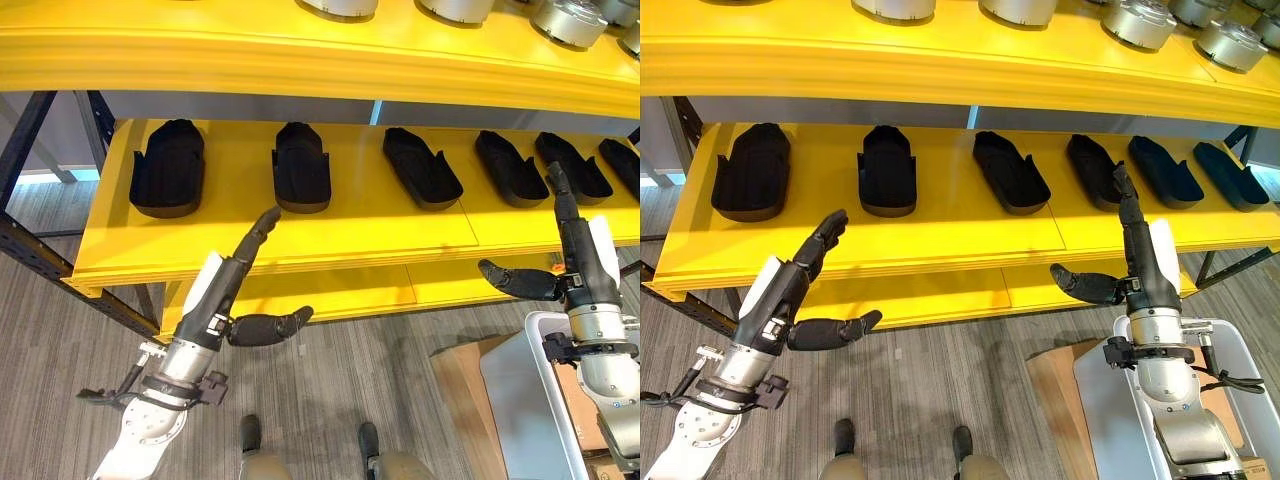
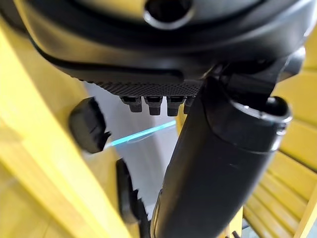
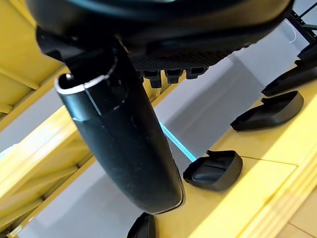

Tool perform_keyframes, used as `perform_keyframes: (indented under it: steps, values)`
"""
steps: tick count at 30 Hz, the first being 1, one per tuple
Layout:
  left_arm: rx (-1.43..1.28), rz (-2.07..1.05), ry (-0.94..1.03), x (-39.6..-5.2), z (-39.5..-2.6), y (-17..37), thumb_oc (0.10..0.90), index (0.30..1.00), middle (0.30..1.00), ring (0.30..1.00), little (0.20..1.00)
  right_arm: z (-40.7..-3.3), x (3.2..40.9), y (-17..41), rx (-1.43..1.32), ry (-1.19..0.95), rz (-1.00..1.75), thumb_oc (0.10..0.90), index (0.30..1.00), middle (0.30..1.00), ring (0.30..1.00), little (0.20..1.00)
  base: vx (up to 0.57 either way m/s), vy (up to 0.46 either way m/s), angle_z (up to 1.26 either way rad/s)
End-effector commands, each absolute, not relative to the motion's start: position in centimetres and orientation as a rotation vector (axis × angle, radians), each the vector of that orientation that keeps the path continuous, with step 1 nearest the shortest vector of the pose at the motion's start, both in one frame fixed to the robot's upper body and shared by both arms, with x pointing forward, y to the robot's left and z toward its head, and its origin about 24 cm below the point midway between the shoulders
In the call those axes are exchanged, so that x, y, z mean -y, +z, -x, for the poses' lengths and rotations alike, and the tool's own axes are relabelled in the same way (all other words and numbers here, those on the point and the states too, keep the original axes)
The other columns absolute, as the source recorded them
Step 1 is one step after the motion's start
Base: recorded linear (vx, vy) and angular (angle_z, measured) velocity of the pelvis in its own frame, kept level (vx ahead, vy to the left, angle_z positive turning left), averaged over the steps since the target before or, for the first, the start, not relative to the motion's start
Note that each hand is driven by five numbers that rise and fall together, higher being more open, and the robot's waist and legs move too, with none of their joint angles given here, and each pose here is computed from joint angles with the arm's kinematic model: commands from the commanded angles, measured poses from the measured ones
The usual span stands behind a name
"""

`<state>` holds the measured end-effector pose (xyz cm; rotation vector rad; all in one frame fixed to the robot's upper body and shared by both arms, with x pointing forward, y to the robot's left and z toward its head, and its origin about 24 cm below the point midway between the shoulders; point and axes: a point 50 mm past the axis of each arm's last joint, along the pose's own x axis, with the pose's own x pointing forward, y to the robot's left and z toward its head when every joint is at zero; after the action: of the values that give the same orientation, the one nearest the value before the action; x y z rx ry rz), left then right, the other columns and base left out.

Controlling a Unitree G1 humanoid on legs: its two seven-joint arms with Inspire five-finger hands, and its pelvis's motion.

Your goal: Move parts from the plastic box to the shelf.

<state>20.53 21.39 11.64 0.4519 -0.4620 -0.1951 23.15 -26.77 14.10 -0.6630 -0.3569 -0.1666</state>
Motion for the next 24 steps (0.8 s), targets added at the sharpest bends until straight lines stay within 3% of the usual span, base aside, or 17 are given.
perform_keyframes:
  steps: [1, 6, 10, 18, 24]
  values:
    - [0.674, -0.356, -0.105, -20.9, -20.4, 15.1, 0.9, 1.0, 1.0, 1.0, 1.0, -23.8, 25.6, 20.2, 0.652, -0.127, 0.721, 0.9, 1.0, 1.0, 1.0, 1.0, 0.04, -0.349, 0.11]
    - [0.682, -0.332, -0.198, -20.6, -20.8, 15.3, 0.9, 1.0, 1.0, 1.0, 1.0, -22.7, 26.8, 18.9, 0.583, -0.18, 0.694, 0.9, 1.0, 1.0, 1.0, 1.0, -0.02, -0.334, 0.64]
    - [0.715, -0.376, -0.174, -20.5, -20.5, 15.5, 0.9, 1.0, 1.0, 1.0, 1.0, -23.1, 25.2, 18.7, 0.639, -0.133, 0.625, 0.9, 1.0, 1.0, 1.0, 1.0, 0.07, -0.075, 0.38]
    - [0.764, -0.408, -0.143, -20.0, -21.1, 16.2, 0.9, 1.0, 1.0, 1.0, 1.0, -23.5, 22.1, 17.9, 0.705, -0.062, 0.561, 0.9, 1.0, 1.0, 1.0, 1.0, 0.13, 0.041, -0.19]
    - [0.769, -0.4, -0.206, -20.0, -21.1, 16.5, 0.9, 1.0, 1.0, 1.0, 1.0, -23.6, 21.8, 17.9, 0.689, -0.034, 0.54, 0.9, 1.0, 1.0, 1.0, 1.0, 0.16, 0.122, -0.18]
